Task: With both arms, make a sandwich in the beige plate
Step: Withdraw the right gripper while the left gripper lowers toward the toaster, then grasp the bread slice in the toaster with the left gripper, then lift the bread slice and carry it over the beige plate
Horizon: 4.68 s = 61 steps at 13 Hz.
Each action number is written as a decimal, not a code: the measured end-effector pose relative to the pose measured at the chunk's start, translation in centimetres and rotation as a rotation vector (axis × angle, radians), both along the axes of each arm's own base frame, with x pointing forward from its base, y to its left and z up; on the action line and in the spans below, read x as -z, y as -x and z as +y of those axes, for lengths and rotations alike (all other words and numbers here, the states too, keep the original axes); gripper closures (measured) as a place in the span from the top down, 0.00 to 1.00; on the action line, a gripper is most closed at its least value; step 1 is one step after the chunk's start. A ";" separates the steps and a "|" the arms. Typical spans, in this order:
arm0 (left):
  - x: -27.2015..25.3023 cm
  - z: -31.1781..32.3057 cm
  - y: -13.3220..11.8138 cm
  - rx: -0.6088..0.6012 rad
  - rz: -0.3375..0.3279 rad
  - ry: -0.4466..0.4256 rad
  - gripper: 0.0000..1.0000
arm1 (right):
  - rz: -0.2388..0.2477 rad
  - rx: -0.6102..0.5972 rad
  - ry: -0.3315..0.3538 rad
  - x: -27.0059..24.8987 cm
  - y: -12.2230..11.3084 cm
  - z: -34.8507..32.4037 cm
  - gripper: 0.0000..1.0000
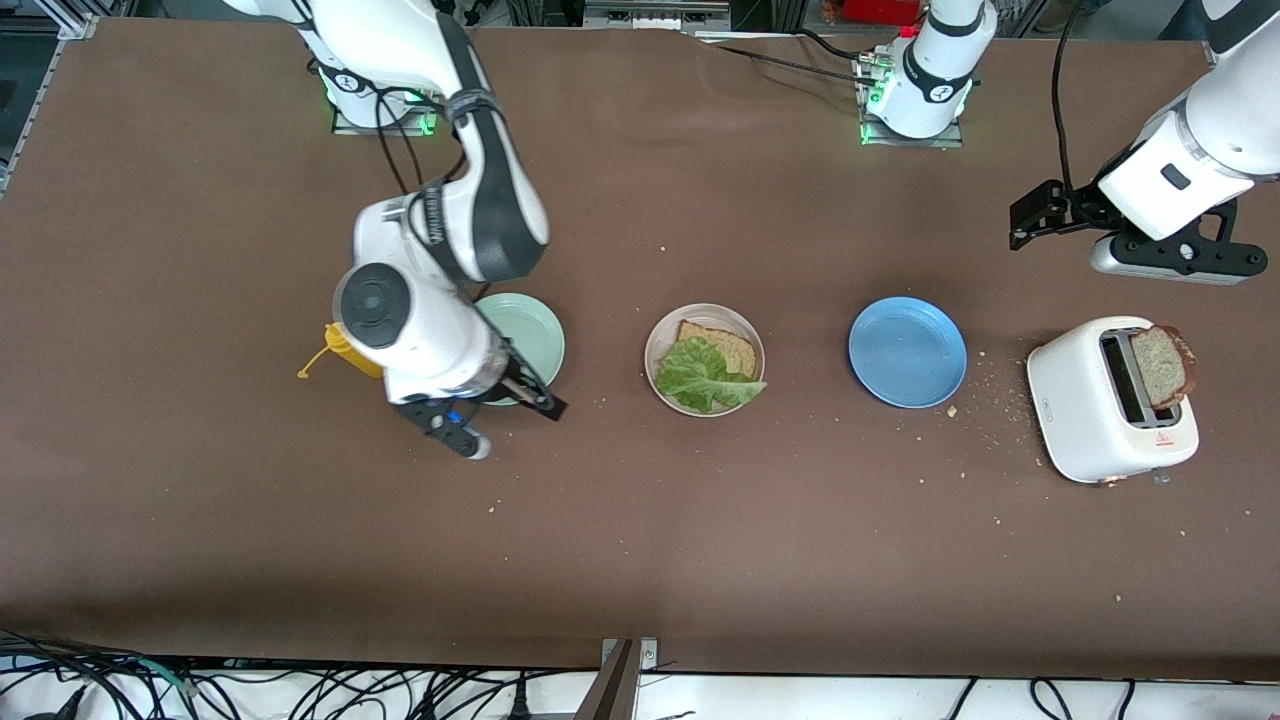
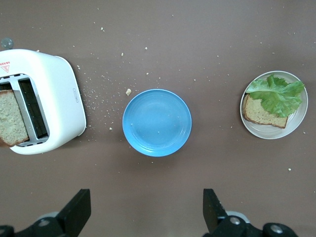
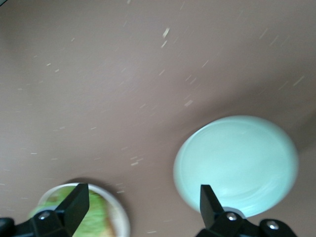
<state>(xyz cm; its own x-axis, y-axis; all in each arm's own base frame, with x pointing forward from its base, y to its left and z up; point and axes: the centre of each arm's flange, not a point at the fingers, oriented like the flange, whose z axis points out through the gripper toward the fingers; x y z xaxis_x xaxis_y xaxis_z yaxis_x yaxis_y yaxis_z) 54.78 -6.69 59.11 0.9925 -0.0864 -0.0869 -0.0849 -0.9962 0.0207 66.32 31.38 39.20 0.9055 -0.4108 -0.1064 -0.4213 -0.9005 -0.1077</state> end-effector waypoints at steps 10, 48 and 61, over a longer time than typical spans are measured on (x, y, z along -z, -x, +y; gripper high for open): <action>0.4 0.2 0.5 -0.001 0.048 -0.005 1.00 | 0.037 -0.524 0.078 -10.5 0.4 -16.5 1.00; 22.9 29.4 -7.3 -0.245 0.131 -0.012 0.81 | 0.010 -0.755 0.124 -14.9 6.6 -27.7 1.00; 12.7 27.0 -4.9 -0.231 0.138 -0.039 0.08 | 0.020 -0.664 0.122 -14.5 6.4 -29.7 1.00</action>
<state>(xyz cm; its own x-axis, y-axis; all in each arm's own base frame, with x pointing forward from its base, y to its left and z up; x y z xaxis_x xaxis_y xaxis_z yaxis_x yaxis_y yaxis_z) 59.71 20.35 46.38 0.9641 0.1468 -0.2213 0.1454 -0.9891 -0.0224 59.96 1.64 53.66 0.9684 0.2218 -0.1141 0.2247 -0.9743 0.0134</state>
